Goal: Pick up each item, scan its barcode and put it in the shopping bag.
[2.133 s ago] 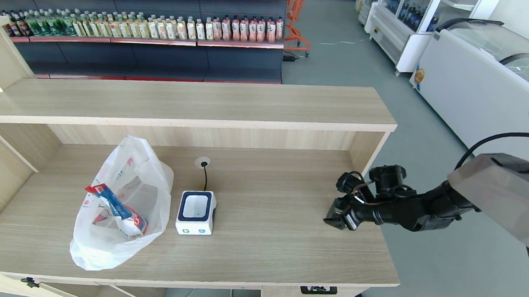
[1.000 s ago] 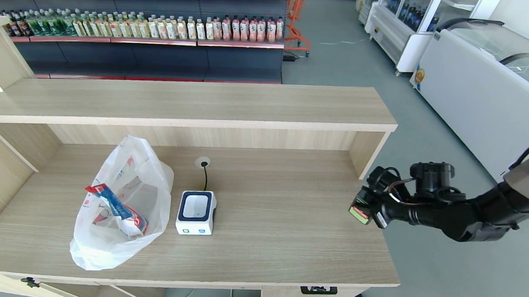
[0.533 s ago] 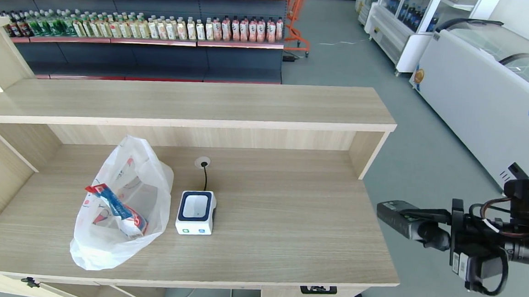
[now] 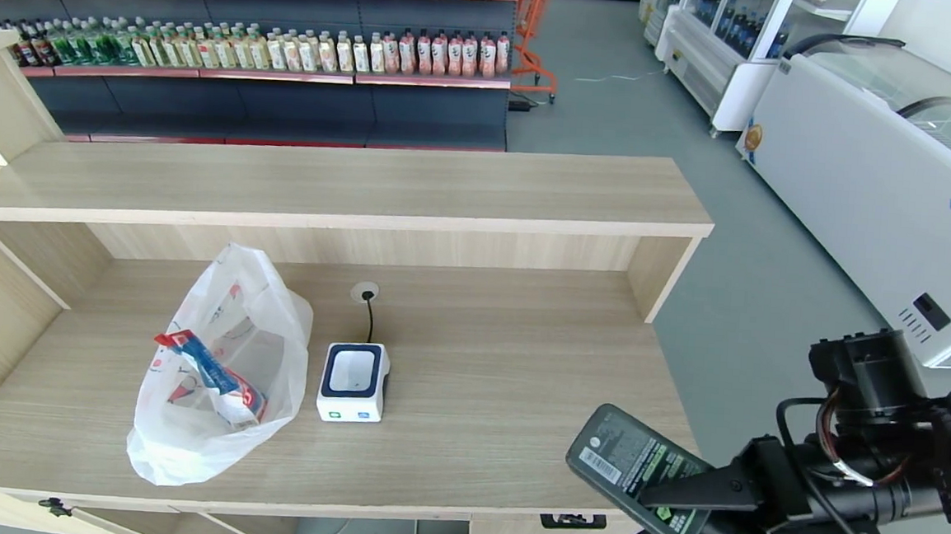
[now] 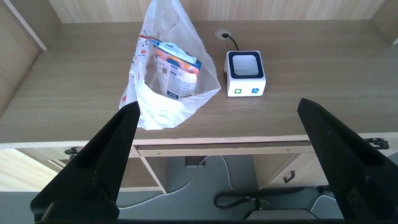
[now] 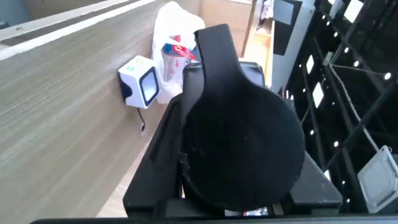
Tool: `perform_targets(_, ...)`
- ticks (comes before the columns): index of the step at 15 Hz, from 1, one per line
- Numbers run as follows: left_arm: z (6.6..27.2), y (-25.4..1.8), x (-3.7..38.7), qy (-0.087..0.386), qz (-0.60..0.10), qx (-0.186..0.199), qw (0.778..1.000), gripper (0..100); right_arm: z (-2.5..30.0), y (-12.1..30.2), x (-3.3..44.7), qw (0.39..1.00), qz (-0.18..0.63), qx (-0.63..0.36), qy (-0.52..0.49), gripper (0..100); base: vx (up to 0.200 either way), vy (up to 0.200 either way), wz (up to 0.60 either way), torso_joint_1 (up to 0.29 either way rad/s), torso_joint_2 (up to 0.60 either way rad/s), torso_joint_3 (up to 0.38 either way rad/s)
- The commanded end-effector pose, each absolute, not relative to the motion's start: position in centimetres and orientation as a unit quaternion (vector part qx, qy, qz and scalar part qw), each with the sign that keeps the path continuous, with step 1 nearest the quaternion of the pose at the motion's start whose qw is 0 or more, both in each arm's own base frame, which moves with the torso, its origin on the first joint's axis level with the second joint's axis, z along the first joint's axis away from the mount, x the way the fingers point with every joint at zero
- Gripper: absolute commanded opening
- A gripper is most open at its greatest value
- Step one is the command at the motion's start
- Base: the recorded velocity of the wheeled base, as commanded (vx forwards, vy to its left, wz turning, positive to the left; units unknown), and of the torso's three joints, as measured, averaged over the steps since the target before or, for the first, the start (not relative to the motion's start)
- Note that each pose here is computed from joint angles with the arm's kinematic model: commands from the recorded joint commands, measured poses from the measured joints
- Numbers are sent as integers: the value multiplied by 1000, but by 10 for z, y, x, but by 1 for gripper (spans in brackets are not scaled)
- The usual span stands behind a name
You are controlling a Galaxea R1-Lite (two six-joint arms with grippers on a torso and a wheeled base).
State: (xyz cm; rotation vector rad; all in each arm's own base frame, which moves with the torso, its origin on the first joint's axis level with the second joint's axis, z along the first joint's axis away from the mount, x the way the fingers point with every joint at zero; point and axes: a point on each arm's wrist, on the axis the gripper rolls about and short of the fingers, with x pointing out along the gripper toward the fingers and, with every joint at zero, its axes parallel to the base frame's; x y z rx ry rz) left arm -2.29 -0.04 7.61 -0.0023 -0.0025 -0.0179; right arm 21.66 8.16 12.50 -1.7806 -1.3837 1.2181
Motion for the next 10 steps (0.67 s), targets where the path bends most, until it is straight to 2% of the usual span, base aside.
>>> perform_targets(1, 76, 0, -23, -2, -8, -2, 1000, 100, 126, 97, 207, 260, 458, -647, -551, 0, 0, 0, 0, 0, 0, 0)
perform_targets(4, 76, 0, -23, -2, -8, -2, 1000, 100, 123, 117, 189, 223, 463, -612, -601, 0, 0, 0, 0, 0, 0, 0)
perform_targets(10, 76, 0, -23, -2, -8, -2, 1000, 100, 123, 118, 180, 211, 456, -605, -618, 0, 0, 0, 0, 0, 0, 0)
